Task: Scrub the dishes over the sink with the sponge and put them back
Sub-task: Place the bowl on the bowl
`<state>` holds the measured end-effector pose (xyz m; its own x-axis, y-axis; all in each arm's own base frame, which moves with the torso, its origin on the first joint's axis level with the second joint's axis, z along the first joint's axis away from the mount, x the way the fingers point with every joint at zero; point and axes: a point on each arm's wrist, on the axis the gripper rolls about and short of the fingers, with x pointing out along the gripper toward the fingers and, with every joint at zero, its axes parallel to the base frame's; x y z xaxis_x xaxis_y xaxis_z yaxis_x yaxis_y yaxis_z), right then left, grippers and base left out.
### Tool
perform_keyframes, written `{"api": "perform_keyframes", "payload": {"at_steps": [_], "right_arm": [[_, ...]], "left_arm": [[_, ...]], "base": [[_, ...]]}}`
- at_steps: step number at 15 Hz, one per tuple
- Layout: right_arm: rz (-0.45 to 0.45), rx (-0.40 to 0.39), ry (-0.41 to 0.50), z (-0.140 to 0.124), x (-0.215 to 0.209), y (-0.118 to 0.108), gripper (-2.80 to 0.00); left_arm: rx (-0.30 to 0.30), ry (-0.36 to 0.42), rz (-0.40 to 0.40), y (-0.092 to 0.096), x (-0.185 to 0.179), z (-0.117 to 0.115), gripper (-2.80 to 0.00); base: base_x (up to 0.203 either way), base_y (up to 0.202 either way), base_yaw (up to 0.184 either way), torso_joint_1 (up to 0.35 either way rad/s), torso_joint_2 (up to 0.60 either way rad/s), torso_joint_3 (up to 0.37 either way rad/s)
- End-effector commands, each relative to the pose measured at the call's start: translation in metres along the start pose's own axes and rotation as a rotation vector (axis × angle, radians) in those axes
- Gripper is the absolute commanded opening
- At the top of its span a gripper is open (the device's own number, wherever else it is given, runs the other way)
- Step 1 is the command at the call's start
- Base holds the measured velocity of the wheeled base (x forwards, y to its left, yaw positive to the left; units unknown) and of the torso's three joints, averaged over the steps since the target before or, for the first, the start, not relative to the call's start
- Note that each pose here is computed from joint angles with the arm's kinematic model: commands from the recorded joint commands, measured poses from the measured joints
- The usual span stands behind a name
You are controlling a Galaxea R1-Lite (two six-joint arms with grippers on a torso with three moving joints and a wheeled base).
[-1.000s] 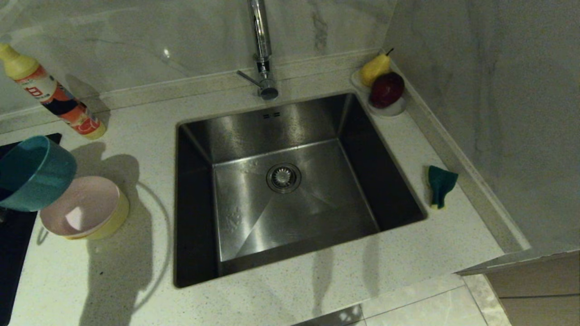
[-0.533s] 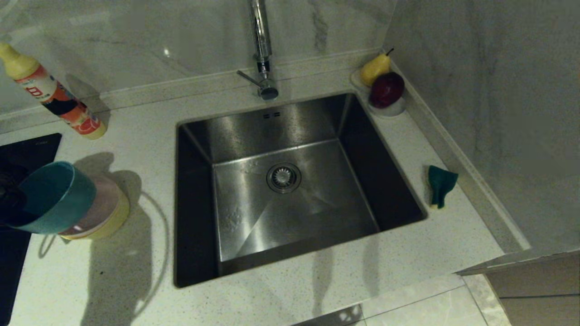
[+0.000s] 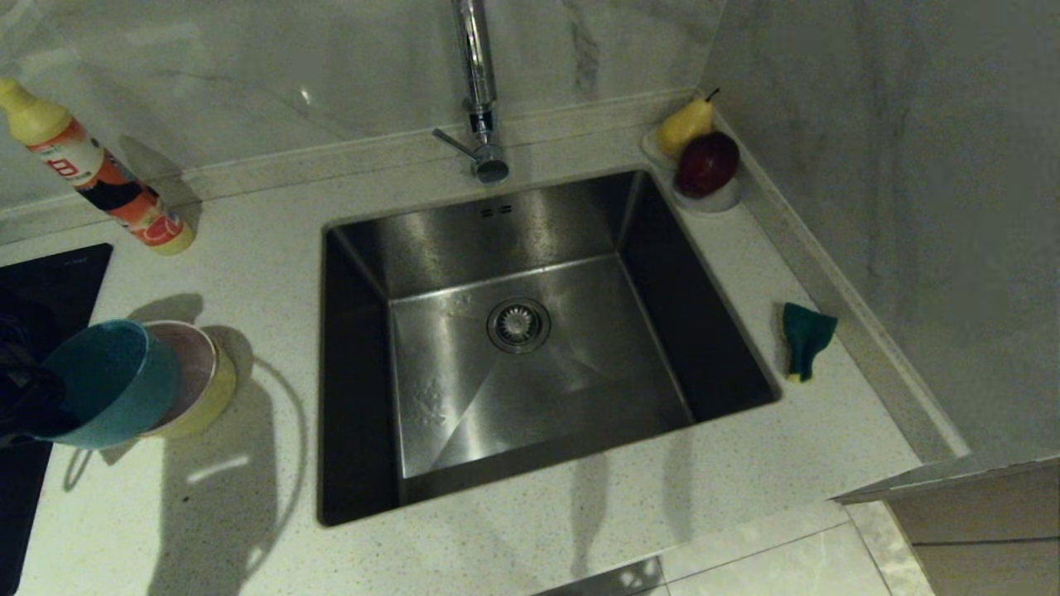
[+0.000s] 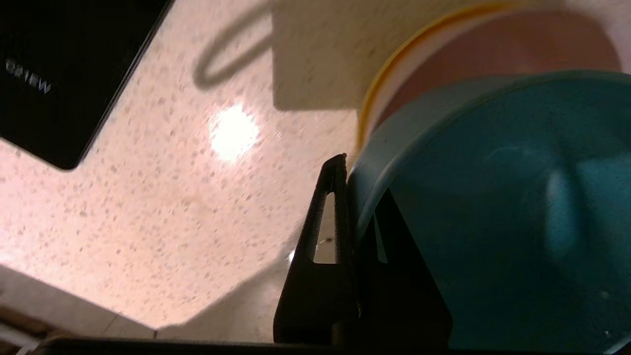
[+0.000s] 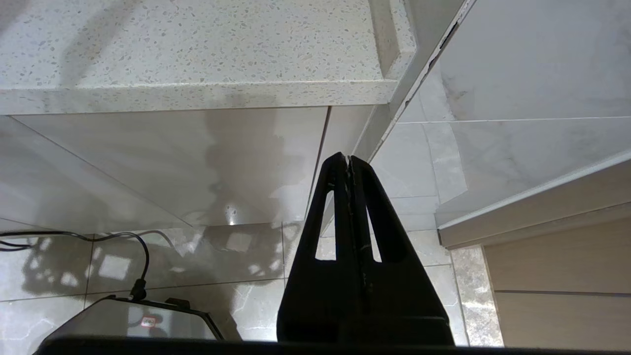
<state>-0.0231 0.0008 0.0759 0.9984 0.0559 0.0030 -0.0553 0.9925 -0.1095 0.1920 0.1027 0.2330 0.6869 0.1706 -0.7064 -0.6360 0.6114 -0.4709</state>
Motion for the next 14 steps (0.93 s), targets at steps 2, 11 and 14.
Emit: {"api": "perform_keyframes", "payload": {"at_steps": [2,11,14], "right_arm": [[0.0,-0.001,-0.003,-0.0001,-0.0002,0.0,-2.8],[0.0,-0.001,-0.003,-0.0001,-0.0002,0.0,-2.8],[0.0,-0.001,-0.003,-0.0001,-0.0002,0.0,-2.8]], "left_arm": [[0.006,0.032,0.021,0.0062,0.0096,-0.0072,-2.8],[0.005,-0.063,-0.047,0.0013,0.01,0.0001,-2.8],[0.012,-0.045,-0.057,-0.0013,0.0122,-0.0043,-2.8]], "base": [[0.0,0.0,0.0,0.0,0.0,0.0],[0.0,0.0,0.0,0.0,0.0,0.0],[0.0,0.0,0.0,0.0,0.0,0.0]]}}
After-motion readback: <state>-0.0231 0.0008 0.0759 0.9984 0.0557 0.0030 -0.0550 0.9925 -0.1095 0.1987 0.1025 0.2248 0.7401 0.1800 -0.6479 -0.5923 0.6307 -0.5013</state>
